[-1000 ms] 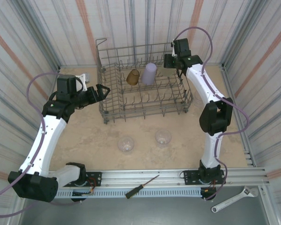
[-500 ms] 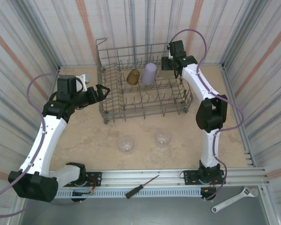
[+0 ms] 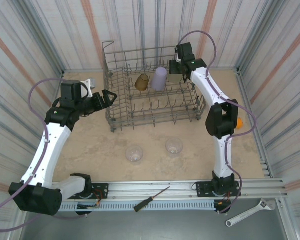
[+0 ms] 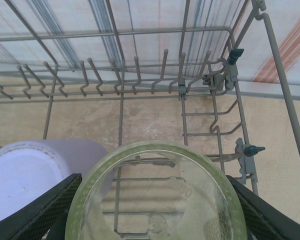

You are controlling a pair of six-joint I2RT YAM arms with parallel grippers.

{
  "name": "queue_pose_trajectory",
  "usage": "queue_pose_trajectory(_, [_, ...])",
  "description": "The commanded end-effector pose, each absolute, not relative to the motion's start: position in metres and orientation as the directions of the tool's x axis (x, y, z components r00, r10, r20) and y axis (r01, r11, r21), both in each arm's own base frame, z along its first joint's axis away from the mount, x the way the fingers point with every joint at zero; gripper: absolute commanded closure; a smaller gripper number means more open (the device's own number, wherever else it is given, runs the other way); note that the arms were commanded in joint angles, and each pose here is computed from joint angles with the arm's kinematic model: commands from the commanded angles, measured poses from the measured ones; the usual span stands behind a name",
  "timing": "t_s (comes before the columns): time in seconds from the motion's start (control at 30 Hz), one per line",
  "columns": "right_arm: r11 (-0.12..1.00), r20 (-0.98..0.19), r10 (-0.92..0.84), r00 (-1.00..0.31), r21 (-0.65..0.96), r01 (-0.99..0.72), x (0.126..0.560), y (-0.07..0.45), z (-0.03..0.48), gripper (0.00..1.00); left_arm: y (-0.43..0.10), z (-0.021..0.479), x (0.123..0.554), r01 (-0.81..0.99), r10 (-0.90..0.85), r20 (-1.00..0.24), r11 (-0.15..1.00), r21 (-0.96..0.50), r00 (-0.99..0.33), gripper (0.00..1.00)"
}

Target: Load the cups into the dish rack

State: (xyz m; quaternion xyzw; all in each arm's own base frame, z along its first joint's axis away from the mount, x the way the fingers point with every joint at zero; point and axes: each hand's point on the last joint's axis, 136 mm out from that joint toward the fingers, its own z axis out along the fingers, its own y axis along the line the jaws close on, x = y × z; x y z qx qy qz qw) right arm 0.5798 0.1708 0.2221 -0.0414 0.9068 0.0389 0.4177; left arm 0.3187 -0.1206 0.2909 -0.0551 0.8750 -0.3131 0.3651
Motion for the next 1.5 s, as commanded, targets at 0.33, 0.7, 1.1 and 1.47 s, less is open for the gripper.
queue_pose_trajectory(0.33, [0.990, -0.742, -0.135, -0.657, -0.080, -0.114, 0.600, 0.170, 0.197, 0.61, -0.117, 0.286, 0.320, 0.126, -0.324, -0.600, 0.800, -0.586, -0.732, 0.01])
queue_pose_trajectory(0.7, [0.993, -0.724, -0.099, -0.683, -0.030, -0.112, 0.604, 0.176, 0.175, 0.61, -0.117, 0.286, 0.322, 0.121, -0.329, -0.594, 0.798, -0.590, -0.734, 0.02])
queue_pose_trajectory(1.1, [0.997, -0.693, -0.049, -0.719, 0.013, -0.081, 0.608, 0.167, 0.152, 0.57, -0.116, 0.286, 0.322, 0.112, -0.336, -0.593, 0.799, -0.590, -0.732, 0.01])
queue_pose_trajectory(1.47, [0.992, -0.695, 0.059, -0.717, 0.123, -0.037, 0.600, 0.152, 0.174, 0.36, -0.115, 0.290, 0.319, 0.112, -0.345, -0.595, 0.794, -0.597, -0.726, 0.01])
